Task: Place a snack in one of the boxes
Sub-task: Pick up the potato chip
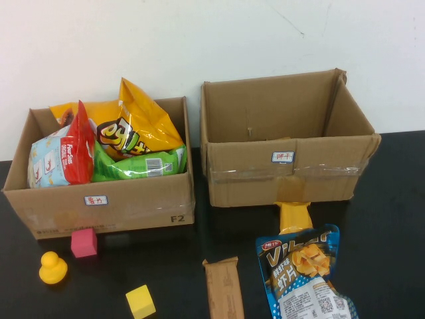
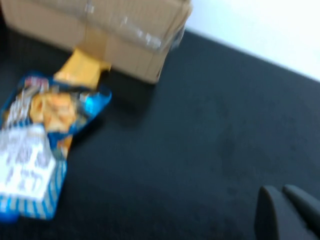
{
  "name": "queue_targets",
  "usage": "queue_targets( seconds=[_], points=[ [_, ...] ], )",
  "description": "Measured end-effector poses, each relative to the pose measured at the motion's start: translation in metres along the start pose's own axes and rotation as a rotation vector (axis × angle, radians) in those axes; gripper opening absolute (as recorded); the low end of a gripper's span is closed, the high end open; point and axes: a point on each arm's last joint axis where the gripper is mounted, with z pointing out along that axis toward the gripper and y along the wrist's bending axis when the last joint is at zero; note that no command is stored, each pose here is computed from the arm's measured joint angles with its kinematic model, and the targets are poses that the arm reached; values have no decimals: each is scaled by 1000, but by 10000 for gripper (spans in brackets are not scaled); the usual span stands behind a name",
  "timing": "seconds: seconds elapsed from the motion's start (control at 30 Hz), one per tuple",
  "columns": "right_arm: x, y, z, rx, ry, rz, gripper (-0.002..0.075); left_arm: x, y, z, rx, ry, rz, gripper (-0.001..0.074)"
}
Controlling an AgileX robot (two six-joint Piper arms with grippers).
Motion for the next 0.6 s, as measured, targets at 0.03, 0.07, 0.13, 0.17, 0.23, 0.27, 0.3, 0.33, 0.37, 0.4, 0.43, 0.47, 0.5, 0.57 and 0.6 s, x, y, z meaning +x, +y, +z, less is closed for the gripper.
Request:
queue_targets(
  seconds=[0.03, 0.07, 0.13, 0.17, 0.23, 0.27, 0.3, 0.33, 0.37, 0.4, 0.43, 0.47, 0.5, 0.57, 0.6],
  points=[
    [-9, -3, 0, -10, 25, -17, -1, 0, 0, 0, 0, 0, 0, -1],
    [-17, -7, 4, -25, 59, -34, -1, 0, 0, 0, 0, 0, 0, -1],
    [-29, -12, 17, -46, 137, -56, -1, 0, 0, 0, 0, 0, 0, -1],
    [-33, -14, 25, -60, 179, -63, -1, 0, 0, 0, 0, 0, 0, -1],
    [-36, -15, 44, -97, 254, -60, -1, 0, 0, 0, 0, 0, 0, -1],
    [-37, -14, 55, -124, 291, -52, -1, 0, 0, 0, 0, 0, 0, -1],
    [-37, -11, 66, -163, 325, -42, -1, 0, 0, 0, 0, 0, 0, -1],
    [-38, -8, 76, -194, 347, -38, -1, 0, 0, 0, 0, 0, 0, -1],
    [-39, -3, 88, -233, 378, -40, -1, 0, 0, 0, 0, 0, 0, -1],
    [-41, 3, 100, -267, 403, -51, -1, 0, 0, 0, 0, 0, 0, -1],
    [-43, 9, 111, -297, 425, -63, -1, 0, 0, 0, 0, 0, 0, -1],
    [-45, 16, 122, -321, 449, -66, -1, 0, 0, 0, 0, 0, 0, -1],
    [-47, 23, 130, -342, 462, -71, -1, 0, 0, 0, 0, 0, 0, -1],
    [-52, 40, 150, -386, 494, -80, 5, 0, 0, 0, 0, 0, 0, -1],
    [-56, 47, 157, -404, 500, -88, 19, 0, 0, 0, 0, 0, 0, -1]
  ],
)
